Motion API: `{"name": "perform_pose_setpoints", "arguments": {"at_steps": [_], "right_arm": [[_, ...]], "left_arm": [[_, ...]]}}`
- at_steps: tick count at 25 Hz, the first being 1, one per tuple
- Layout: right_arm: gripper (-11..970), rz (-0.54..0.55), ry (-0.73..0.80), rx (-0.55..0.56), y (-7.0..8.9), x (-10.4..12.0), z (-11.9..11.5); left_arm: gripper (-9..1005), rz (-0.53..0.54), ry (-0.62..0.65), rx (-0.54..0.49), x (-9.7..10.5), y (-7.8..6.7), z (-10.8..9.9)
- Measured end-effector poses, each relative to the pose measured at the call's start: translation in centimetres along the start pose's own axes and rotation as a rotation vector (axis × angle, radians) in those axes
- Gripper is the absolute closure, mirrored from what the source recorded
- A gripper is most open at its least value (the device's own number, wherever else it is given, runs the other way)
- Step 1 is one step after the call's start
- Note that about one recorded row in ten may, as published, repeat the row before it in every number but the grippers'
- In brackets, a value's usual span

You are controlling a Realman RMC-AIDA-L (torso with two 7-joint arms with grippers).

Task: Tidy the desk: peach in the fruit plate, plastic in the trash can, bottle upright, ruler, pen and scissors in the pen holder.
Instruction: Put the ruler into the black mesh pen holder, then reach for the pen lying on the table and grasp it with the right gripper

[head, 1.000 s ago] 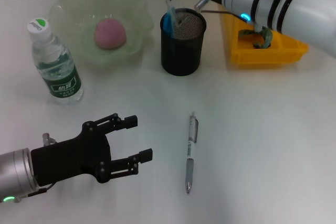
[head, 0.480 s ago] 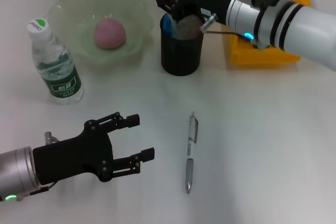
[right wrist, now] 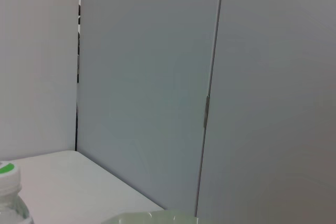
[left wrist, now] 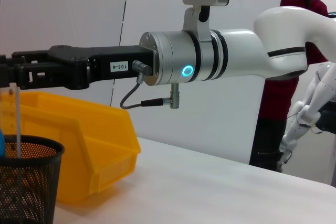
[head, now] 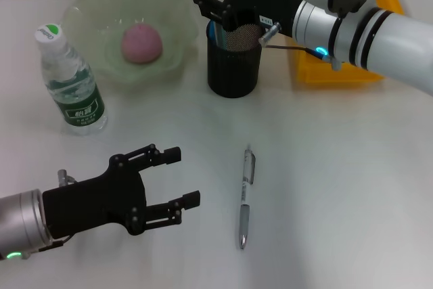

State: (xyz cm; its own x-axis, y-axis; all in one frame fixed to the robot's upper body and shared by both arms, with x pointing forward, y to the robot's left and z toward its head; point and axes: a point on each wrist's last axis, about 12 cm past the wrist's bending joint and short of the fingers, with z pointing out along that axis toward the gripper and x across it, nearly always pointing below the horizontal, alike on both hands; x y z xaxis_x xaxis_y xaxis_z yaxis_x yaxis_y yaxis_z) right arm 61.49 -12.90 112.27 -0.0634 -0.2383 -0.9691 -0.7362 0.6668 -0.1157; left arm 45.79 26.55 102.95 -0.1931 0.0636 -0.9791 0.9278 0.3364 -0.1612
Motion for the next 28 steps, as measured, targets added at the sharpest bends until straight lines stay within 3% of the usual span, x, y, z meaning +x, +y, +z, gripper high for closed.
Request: {"name": "perform_pose_setpoints", "arguments": {"at_steps": [7, 12, 16, 18, 19, 20, 22, 23, 24, 25, 28], "right_arm": [[436, 0.022, -0.048, 0.012, 0.1, -0.8, -1.0], [362, 0.124, -0.151, 0.006, -0.1, -4.1, -3.5], [302, 0.229, -0.113, -0.058, -0.9, -6.7, -5.5], [286, 0.285, -0.022, -0.078, -1.7, -7.6, -6.1], [285, 0.327, 0.104, -0.069, -2.4, -8.4, -6.4], [283, 0.327, 0.104, -0.069, -2.4, -8.4, -6.4], [281, 0.334, 0.332, -0.052, -2.7, -9.6, -6.7], [280, 0.334, 0.332, -0.052, -2.7, -9.6, -6.7], [279, 0.336, 0.467, -0.049, -2.6, -10.2, -6.8], [278, 0.336, 0.467, -0.049, -2.6, -10.2, -6.8], [274, 0.362, 0.695, -0.090, -2.1, -11.0, -6.2]], "left_arm": [[194, -0.002, 0.001, -0.005, 0.2, -0.2, -0.3], [194, 0.006, 0.003, -0.012, 0.1, -0.2, -0.7], [194, 0.005, 0.003, -0.013, 0.2, -0.2, -0.7], [194, 0.006, 0.002, -0.010, 0.1, -0.2, -0.6], [194, 0.006, 0.002, -0.010, 0.1, -0.2, -0.6], [194, 0.006, 0.002, -0.009, 0.1, -0.2, -0.6], [194, 0.006, 0.002, -0.008, 0.0, -0.2, -0.6], [194, 0.007, 0.002, -0.007, 0.0, -0.2, -0.5], [194, 0.007, 0.002, -0.007, 0.0, -0.2, -0.5], [194, 0.007, 0.002, -0.006, 0.0, -0.1, -0.5], [194, 0.009, 0.007, -0.002, 0.0, -0.2, -0.5]]}}
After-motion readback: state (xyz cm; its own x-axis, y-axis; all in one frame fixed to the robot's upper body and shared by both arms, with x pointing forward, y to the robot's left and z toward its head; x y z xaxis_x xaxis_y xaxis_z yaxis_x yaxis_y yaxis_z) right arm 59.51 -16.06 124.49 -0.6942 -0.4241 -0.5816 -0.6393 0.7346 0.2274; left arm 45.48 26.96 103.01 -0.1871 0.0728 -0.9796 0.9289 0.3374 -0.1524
